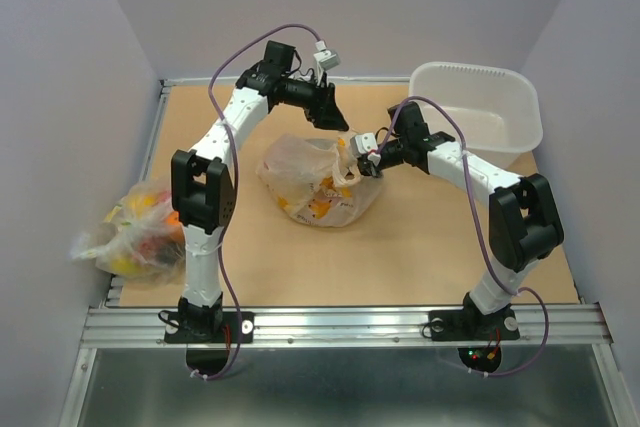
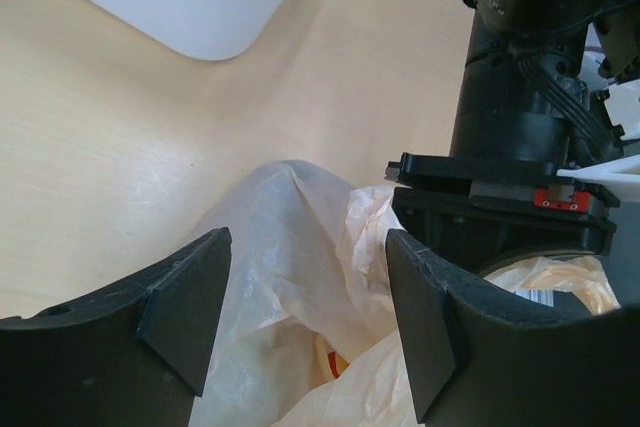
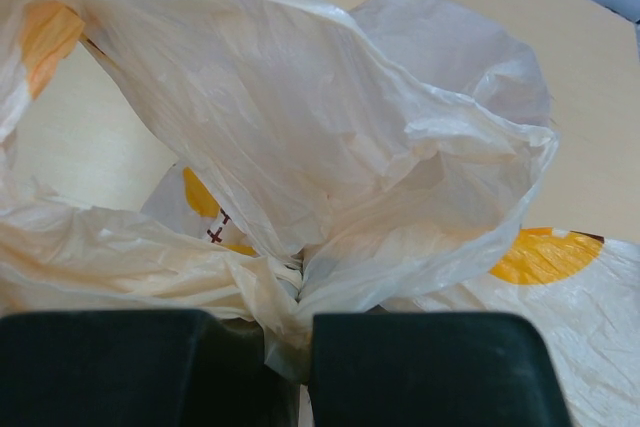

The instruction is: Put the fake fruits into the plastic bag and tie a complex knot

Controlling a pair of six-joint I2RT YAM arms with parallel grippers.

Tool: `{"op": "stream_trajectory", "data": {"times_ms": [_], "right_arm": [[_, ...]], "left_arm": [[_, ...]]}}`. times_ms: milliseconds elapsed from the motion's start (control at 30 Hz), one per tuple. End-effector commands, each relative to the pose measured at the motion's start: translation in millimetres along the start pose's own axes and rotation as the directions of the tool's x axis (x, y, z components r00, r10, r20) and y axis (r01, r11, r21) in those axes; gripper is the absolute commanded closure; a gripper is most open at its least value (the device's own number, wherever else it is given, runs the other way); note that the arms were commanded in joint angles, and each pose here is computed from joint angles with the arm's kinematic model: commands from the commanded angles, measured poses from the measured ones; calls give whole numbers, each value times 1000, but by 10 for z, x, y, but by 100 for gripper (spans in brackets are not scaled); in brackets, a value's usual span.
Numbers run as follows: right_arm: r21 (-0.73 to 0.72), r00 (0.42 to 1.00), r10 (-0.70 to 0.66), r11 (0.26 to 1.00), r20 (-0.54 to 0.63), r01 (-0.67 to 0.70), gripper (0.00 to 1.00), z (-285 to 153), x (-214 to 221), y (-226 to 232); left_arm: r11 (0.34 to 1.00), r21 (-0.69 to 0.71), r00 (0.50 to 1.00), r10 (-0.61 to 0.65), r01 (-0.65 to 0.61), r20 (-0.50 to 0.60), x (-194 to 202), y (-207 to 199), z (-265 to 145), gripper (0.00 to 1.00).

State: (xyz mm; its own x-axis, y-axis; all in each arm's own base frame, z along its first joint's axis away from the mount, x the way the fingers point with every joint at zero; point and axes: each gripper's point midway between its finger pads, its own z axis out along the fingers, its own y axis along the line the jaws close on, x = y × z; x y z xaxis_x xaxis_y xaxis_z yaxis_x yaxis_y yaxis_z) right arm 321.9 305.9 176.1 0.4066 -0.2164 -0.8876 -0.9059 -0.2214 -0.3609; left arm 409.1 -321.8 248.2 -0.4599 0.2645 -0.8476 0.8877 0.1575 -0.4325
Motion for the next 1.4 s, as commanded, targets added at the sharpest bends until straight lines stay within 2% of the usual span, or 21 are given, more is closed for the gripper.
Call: {"op": "stream_trajectory", "data": {"times_ms": [0, 67, 100, 167, 200, 233, 300, 333, 367, 400, 433, 500, 800, 933, 1100, 1167, 1233, 1333, 1367], "right_arm": [[10, 998, -60, 998, 6, 60, 99, -28, -180, -80], [11, 999, -49, 999, 3, 49, 100, -27, -170, -84], [14, 999, -40, 999, -1, 40, 100, -26, -167, -102], [19, 1000, -21, 1000, -6, 21, 100, -29, -152, -120], [21, 1000, -15, 1000, -12, 15, 100, -27, -145, -128], [24, 1000, -7, 1000, -16, 7, 100, -29, -143, -132], [29, 1000, 4, 1000, -23, -3, 100, -34, -131, -134], [31, 999, 34, 999, -25, -34, 100, -32, -119, -127], [34, 998, 52, 998, -26, -51, 100, -37, -114, -124], [37, 997, 70, 997, -26, -69, 100, -50, -102, -125], [38, 993, 116, 993, -24, -115, 100, -52, -87, -115], [44, 984, 176, 984, -17, -175, 100, -69, -85, -132], [37, 940, 340, 940, 2, -340, 100, -69, -66, -83], [11, 887, 461, 887, 24, -461, 100, -58, -80, -31], [-10, 824, 566, 825, 35, -566, 100, -51, -62, 3], [-28, 774, 632, 775, 41, -632, 99, -43, -57, 10], [-39, 719, 694, 720, 42, -692, 97, -38, -23, 12], [-48, 675, 736, 677, 45, -735, 93, -53, -17, 17], [-45, 678, 734, 679, 46, -732, 89, -60, -32, 13]], "left_arm": [[994, 86, 998, 67, -66, -7, -94, -270, -72, 27], [991, 116, 997, 73, -71, -11, -70, -333, -69, 36], [990, 122, 997, 77, -75, -8, -76, -342, -86, 51], [988, 136, 997, 76, -75, -3, -84, -370, -112, 72], [986, 151, 997, 77, -77, 9, -122, -412, -143, 78], [987, 144, 998, 65, -68, 22, -151, -384, -217, 90], [988, 128, 995, 83, -90, 59, -254, -353, -325, 100], [990, 91, 991, 94, -103, 99, -371, -253, -436, 100], [995, 82, 994, 52, -61, 100, -356, -259, -505, 100], [993, 55, 985, 97, -105, 139, -455, -253, -598, 100], [996, 38, 985, 72, -79, 158, -503, -257, -664, 100], [993, -9, 973, 118, -118, 197, -595, -248, -831, 100], [977, -117, 952, 202, -179, 229, -548, -378, -1026, 100], [967, -186, 934, 223, -175, 280, -572, -363, -1105, 100], [969, -212, 933, 186, -124, 307, -562, -304, -1159, 100], [974, -204, 934, 165, -102, 317, -522, -324, -1169, 100], [976, -204, 933, 148, -83, 329, -486, -333, -1164, 100], [974, -219, 934, 127, -54, 335, -426, -284, -1142, 100], [973, -224, 934, 121, -45, 336, -420, -265, -1135, 100]]}}
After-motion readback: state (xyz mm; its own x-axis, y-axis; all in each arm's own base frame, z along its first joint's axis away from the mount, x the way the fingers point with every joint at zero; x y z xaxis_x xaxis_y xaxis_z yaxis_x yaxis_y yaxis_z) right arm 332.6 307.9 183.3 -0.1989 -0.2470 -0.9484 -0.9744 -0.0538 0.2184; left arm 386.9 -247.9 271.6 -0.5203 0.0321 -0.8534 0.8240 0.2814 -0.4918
